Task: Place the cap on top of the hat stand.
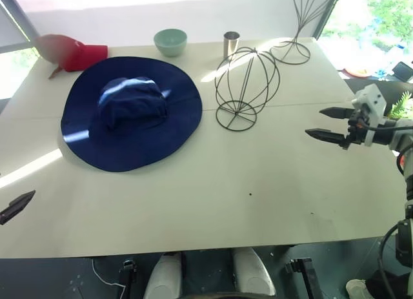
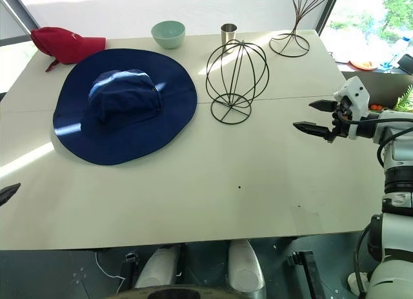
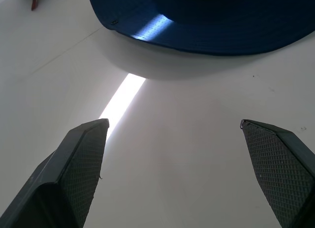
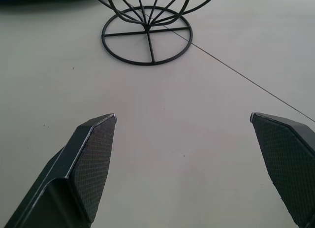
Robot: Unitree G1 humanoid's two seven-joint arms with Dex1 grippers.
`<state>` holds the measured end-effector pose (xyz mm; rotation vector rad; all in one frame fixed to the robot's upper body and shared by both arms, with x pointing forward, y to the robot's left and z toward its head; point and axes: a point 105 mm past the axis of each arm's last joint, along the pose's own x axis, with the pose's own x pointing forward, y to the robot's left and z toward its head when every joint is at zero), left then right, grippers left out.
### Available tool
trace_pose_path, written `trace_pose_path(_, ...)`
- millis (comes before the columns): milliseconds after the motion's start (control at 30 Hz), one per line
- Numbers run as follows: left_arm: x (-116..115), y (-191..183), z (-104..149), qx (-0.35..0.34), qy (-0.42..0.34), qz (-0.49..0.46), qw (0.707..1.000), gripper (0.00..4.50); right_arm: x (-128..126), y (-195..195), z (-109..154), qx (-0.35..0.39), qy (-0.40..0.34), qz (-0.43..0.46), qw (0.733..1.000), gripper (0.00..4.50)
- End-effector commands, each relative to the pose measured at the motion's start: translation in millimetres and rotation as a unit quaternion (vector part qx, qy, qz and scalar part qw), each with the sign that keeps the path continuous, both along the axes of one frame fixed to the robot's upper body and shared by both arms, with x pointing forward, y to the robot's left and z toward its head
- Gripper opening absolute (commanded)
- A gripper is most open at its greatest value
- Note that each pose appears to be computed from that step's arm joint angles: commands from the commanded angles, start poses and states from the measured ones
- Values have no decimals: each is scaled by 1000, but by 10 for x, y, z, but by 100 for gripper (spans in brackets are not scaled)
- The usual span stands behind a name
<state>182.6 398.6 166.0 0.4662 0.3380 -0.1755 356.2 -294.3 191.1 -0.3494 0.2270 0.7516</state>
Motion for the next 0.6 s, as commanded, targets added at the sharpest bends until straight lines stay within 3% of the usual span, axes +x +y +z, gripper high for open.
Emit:
trace_pose_path(33, -32, 26, 102, 13, -16, 3, 1000, 450, 3, -16, 124, 4, -24, -2, 1000, 447)
trace_pose_path(433, 165, 29, 137, 42, -46, 9, 998, 450, 49, -67, 186, -4, -35, -20, 999, 447)
trace_pose_path(600, 445, -143, 333, 187, -70, -66, 978, 450, 9, 131, 295, -29, -39, 27, 998, 447)
